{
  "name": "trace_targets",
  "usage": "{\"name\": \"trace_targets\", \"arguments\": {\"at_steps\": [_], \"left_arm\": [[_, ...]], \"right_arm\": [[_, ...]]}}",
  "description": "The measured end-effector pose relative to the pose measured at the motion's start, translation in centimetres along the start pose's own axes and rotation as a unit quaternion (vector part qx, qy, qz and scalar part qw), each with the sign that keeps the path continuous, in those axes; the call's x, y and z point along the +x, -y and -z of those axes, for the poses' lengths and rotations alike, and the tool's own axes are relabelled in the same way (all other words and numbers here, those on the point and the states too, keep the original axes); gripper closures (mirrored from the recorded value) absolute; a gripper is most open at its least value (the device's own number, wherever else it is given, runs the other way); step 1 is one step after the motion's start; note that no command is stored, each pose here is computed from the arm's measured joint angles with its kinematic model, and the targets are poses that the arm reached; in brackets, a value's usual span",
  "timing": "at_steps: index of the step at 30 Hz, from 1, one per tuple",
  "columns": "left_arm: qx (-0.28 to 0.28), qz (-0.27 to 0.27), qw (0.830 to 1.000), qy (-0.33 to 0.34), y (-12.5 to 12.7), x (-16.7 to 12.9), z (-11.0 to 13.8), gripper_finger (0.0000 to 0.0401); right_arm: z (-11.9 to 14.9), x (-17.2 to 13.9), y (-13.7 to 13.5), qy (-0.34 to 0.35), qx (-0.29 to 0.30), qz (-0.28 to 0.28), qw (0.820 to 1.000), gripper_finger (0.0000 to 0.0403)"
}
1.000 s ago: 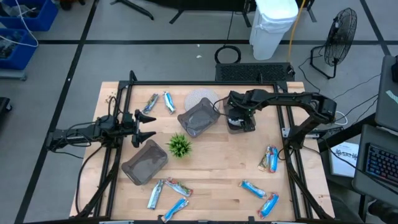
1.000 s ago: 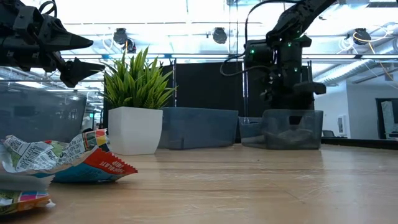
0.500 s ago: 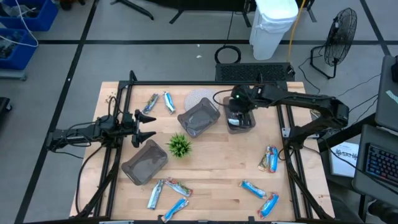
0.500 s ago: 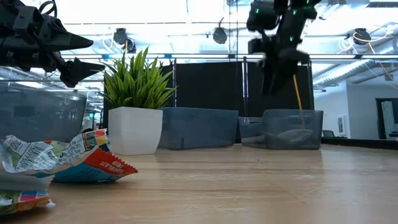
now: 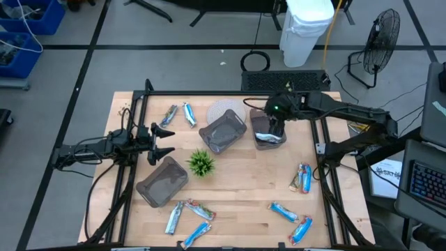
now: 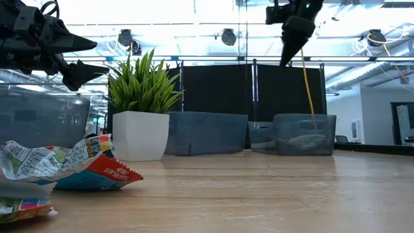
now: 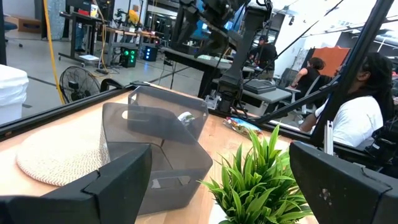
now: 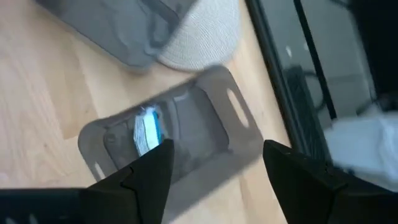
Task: Pick and place Granola Bars by type
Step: Put the yellow granola bar into the top left black bin
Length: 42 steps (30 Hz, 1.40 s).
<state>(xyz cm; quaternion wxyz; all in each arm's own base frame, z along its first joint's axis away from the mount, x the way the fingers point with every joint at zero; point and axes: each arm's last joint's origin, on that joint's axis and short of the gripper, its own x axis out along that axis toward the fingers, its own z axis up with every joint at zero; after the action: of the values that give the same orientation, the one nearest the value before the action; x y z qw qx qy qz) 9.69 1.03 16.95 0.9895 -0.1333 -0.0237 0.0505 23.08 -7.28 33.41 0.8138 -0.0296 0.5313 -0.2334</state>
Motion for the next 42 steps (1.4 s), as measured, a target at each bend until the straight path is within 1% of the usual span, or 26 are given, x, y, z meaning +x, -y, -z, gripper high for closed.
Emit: {"name": "trace_targets", "arguments": {"at_steps": [3,5,9,11,13,16,21,27,31,37,42], "left_arm": [[0.000,0.000,1.000,0.000,0.0,0.0,0.0,0.0022],[0.000,0.000,1.000,0.000,0.0,0.0,0.0,0.0022],[0.000,0.000,1.000,0.000,0.0,0.0,0.0,0.0022],[0.000,0.000,1.000,0.000,0.0,0.0,0.0,0.0022],[0.000,0.000,1.000,0.000,0.0,0.0,0.0,0.0022],[0.000,0.000,1.000,0.000,0.0,0.0,0.0,0.0022],[0.000,0.000,1.000,0.000,0.0,0.0,0.0,0.0022],[0.000,0.000,1.000,0.000,0.0,0.0,0.0,0.0022],[0.000,0.000,1.000,0.000,0.0,0.0,0.0,0.0022],[0.000,0.000,1.000,0.000,0.0,0.0,0.0,0.0022],[0.000,0.000,1.000,0.000,0.0,0.0,0.0,0.0022]], "right_arm": [[0.2,-1.1,-0.3,-0.019,0.050,-0.006,0.999,0.0162],[0.6,-1.6,-0.8,-0.037,0.072,-0.018,0.997,0.0162],[1.4,-2.3,-2.4,-0.078,0.119,-0.049,0.989,0.0162],[1.8,-2.7,-3.3,-0.095,0.141,-0.054,0.984,0.0162],[2.1,-3.1,-4.2,-0.104,0.151,-0.065,0.981,0.0162],[2.4,-3.7,-5.7,-0.103,0.150,-0.076,0.980,0.0162],[3.2,-4.9,-8.6,-0.103,0.125,-0.097,0.982,0.0162],[4.7,-6.0,-12.1,-0.146,0.106,-0.125,0.976,0.0162],[5.6,-6.6,-14.4,-0.156,0.097,-0.133,0.974,0.0162],[6.9,-7.1,-17.4,-0.161,0.097,-0.135,0.973,0.0163],[7.6,-7.3,-20.6,-0.149,0.099,-0.158,0.971,0.0163]]}}
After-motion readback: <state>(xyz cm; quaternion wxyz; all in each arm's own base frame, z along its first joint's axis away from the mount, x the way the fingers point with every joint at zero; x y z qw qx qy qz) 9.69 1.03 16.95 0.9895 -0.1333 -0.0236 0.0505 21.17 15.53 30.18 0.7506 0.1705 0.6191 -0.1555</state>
